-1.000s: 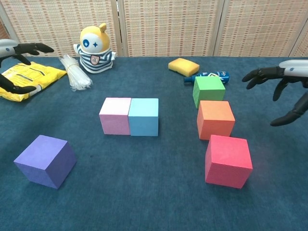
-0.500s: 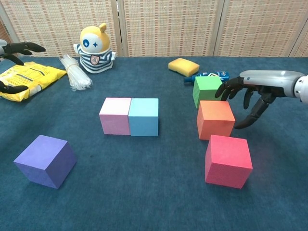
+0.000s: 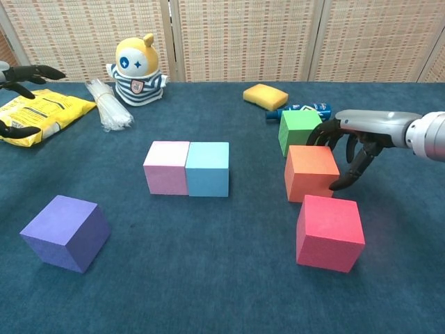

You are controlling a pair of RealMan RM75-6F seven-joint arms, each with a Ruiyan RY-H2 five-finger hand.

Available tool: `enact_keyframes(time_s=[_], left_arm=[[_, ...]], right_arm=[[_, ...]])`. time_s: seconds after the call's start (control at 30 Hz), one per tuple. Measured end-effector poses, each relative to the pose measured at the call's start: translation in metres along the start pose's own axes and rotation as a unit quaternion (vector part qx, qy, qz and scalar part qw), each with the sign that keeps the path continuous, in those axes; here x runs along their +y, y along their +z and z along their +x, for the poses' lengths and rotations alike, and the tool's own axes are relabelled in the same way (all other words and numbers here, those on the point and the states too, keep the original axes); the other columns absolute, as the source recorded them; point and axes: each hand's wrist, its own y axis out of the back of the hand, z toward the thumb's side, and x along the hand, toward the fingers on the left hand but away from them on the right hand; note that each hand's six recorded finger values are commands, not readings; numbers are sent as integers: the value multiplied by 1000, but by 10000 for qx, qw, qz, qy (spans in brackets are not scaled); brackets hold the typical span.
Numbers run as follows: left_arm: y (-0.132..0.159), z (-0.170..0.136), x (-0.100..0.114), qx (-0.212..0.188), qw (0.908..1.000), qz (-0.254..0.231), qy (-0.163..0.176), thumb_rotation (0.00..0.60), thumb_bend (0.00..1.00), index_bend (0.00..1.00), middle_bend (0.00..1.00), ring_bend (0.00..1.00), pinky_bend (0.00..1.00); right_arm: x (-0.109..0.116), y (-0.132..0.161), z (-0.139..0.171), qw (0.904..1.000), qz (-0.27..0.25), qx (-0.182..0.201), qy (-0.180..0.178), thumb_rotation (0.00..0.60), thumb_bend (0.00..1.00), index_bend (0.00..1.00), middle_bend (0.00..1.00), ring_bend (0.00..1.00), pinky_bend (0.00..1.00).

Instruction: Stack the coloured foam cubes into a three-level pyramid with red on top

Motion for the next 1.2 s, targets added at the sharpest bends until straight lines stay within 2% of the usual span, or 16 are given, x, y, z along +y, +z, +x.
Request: enact_keyframes(time_s=[0.23, 0.67, 1.2], left_arm=[[-2, 1, 2, 3, 10000, -43, 60, 600, 355, 56, 0, 0, 166], [-5, -4, 10, 17, 9999, -40, 143, 600, 354, 47, 0, 0, 166], [-11, -6, 7, 59, 9999, -79, 106, 600, 356, 44, 0, 0, 167]], right_arm=[[-3, 5, -11, 9999, -24, -58, -113, 600, 155, 495, 461, 443, 601], [15, 47, -30, 9993, -22, 368, -74, 600, 160, 498, 462, 443, 605], [9, 78, -59, 9991, 75, 398, 132, 600, 160, 482, 462, 444, 605]])
